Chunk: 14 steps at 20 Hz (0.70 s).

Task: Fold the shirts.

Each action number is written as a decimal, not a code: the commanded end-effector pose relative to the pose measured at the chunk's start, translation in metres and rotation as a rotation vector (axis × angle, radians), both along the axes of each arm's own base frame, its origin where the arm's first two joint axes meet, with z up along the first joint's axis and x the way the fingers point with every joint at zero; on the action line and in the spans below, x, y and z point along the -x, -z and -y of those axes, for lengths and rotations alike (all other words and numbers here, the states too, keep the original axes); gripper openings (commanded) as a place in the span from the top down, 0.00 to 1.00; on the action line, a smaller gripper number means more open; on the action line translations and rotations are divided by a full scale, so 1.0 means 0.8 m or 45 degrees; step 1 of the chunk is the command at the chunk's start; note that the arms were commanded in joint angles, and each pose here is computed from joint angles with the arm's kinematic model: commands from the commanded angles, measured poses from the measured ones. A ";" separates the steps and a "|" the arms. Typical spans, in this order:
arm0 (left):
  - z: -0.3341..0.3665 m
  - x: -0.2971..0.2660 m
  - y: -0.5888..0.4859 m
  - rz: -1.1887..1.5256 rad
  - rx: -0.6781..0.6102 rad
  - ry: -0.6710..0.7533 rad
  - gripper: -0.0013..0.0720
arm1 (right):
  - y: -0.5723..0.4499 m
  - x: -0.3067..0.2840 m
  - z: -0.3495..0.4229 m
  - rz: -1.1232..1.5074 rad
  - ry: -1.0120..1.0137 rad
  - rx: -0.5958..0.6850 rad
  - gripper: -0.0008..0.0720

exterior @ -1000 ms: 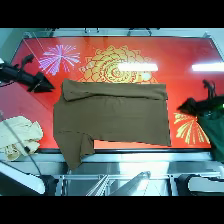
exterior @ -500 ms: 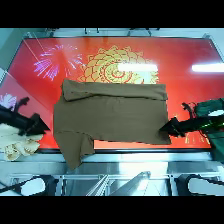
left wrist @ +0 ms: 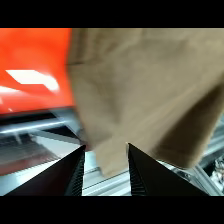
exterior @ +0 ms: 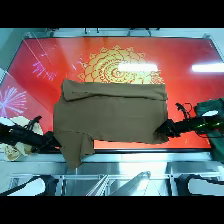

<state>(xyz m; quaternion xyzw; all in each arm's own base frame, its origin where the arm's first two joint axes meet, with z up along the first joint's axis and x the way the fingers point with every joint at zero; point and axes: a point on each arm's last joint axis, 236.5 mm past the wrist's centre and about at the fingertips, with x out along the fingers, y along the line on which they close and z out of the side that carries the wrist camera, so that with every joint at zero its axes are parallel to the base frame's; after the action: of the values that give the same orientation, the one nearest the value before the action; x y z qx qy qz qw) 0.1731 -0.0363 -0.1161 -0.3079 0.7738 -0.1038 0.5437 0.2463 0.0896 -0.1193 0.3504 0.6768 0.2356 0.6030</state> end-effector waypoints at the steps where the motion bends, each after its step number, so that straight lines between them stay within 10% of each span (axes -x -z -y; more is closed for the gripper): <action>1: 0.010 0.000 0.038 -0.022 -0.071 0.110 0.61 | 0.019 -0.026 0.018 0.078 0.077 0.114 0.51; 5: 0.014 -0.064 0.021 0.209 -0.139 0.114 0.62 | 0.013 -0.019 0.015 0.055 0.067 0.077 0.52; 7: 0.003 -0.072 0.007 0.257 -0.175 0.137 0.94 | 0.008 -0.012 0.023 0.028 0.077 0.049 0.59; 8: -0.007 -0.074 -0.001 0.273 -0.194 0.132 0.94 | 0.005 -0.008 0.031 0.013 0.091 0.036 0.78; 11: -0.030 -0.084 -0.020 0.338 -0.217 0.020 0.94 | -0.011 -0.016 0.052 0.000 0.237 -0.057 0.95; 14: -0.024 -0.100 -0.045 0.444 -0.130 -0.050 0.94 | -0.021 -0.012 0.053 -0.017 0.257 -0.115 0.96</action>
<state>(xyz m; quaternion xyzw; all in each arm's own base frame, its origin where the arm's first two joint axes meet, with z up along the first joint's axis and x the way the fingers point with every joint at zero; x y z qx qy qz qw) 0.2406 -0.0170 -0.0991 -0.2453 0.7005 -0.0920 0.6638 0.2567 0.0457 -0.1183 0.4076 0.6440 0.1867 0.6199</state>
